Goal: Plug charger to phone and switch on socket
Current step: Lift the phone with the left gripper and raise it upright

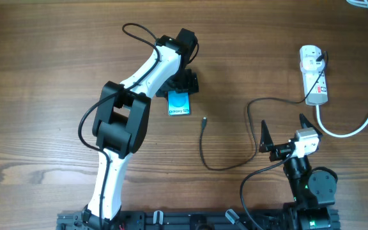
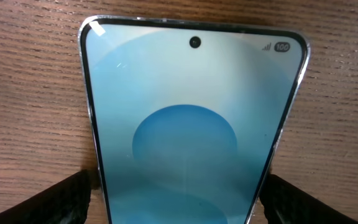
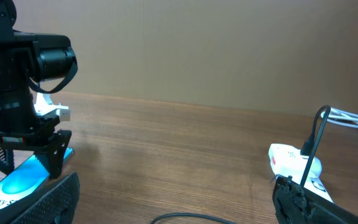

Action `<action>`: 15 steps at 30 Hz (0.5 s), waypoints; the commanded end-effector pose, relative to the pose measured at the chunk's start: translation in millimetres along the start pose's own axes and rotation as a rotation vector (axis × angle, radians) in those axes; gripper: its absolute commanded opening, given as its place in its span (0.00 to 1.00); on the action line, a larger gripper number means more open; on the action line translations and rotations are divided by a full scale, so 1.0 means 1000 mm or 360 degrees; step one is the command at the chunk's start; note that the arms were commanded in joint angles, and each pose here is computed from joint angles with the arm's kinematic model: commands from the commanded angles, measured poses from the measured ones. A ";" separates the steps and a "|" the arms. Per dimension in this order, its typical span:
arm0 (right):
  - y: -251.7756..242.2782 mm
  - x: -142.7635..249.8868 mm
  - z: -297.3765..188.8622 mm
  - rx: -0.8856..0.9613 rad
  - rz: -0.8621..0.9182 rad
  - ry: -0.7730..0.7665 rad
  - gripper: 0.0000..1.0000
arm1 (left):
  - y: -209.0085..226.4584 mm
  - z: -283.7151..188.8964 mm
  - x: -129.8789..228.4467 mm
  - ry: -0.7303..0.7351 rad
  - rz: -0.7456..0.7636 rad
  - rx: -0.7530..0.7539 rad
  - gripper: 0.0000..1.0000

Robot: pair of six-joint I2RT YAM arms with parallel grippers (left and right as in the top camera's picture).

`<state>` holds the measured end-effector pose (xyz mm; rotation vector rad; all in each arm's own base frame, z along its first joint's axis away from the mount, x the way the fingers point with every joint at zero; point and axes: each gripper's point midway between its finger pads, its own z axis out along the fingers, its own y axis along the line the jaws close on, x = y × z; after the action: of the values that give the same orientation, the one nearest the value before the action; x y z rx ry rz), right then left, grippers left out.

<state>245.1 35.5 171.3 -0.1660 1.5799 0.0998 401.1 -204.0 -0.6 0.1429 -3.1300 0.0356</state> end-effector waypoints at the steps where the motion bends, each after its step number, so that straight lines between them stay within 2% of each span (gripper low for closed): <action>1: -0.004 0.000 0.000 0.0032 0.0026 -0.0003 1.00 | -0.001 0.010 0.008 0.0050 -0.0005 -0.0008 0.85; 3: -0.004 0.000 0.000 0.0032 0.0026 -0.0004 1.00 | -0.001 0.010 0.009 0.0051 -0.0005 -0.0009 0.80; 15: -0.004 0.000 0.000 0.0032 0.0026 -0.0003 1.00 | -0.002 0.003 0.011 0.0076 -0.0022 0.0008 0.71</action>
<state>245.1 35.5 171.3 -0.1663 1.5799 0.0995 398.6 -204.3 -0.6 0.1468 -3.1203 0.0348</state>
